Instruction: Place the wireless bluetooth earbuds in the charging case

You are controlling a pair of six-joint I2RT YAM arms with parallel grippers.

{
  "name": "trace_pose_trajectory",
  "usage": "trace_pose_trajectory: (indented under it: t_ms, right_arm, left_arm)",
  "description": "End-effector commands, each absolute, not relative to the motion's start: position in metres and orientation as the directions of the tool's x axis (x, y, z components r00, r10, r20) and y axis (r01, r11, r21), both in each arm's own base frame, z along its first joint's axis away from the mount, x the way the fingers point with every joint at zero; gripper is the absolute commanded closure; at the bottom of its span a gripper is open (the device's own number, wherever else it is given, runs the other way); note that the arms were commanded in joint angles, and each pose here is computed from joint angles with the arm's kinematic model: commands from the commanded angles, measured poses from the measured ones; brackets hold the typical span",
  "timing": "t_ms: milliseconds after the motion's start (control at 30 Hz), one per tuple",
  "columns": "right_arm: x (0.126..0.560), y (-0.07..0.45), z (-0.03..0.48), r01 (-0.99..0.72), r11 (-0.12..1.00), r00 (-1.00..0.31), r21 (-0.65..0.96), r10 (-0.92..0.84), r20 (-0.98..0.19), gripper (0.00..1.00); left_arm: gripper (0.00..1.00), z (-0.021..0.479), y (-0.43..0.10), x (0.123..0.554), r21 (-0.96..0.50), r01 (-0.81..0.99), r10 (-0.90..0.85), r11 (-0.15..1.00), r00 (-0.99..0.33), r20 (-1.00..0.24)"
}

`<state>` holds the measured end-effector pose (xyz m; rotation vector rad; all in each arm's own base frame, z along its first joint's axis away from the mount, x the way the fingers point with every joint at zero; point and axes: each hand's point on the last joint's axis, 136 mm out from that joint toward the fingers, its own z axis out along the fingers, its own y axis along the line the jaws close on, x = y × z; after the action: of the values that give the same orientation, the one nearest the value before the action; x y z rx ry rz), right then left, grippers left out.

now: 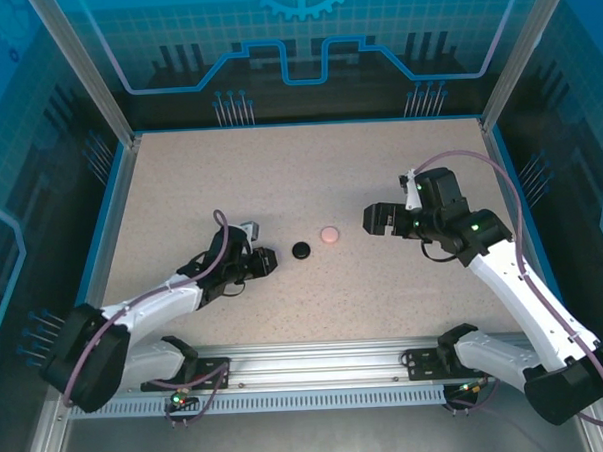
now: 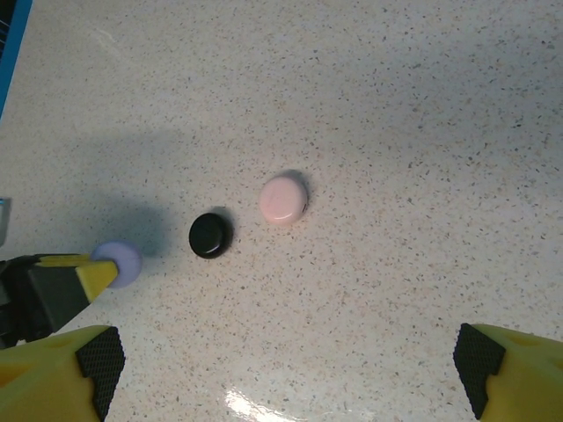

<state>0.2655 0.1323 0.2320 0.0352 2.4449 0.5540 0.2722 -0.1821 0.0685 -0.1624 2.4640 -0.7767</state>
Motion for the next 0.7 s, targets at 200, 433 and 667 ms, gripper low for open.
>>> trace_pose_trajectory:
  t_ms: [200, 433, 667]
  right_arm:
    - [0.261, 0.122, 0.225, -0.084, 0.918, -0.812, 0.387, 0.162, -0.561, 0.0]
    - [0.263, 0.121, 0.223, -0.082, 0.921, -0.816, 0.381, 0.158, -0.557, 0.0]
    - [0.264, 0.12, 0.223, -0.085, 0.924, -0.816, 0.372, 0.149, -0.558, 0.0]
  left_arm:
    - [1.0, 0.037, -0.18, 0.277, -0.602, -0.066, -0.337, 0.796, -0.874, -0.35]
    - [1.0, 0.02, -0.179, 0.273, -0.595, -0.107, -0.344, 0.797, -0.889, -0.301]
    - [0.77, 0.012, -0.171, 0.271, -0.558, -0.131, -0.345, 0.82, -0.89, -0.299]
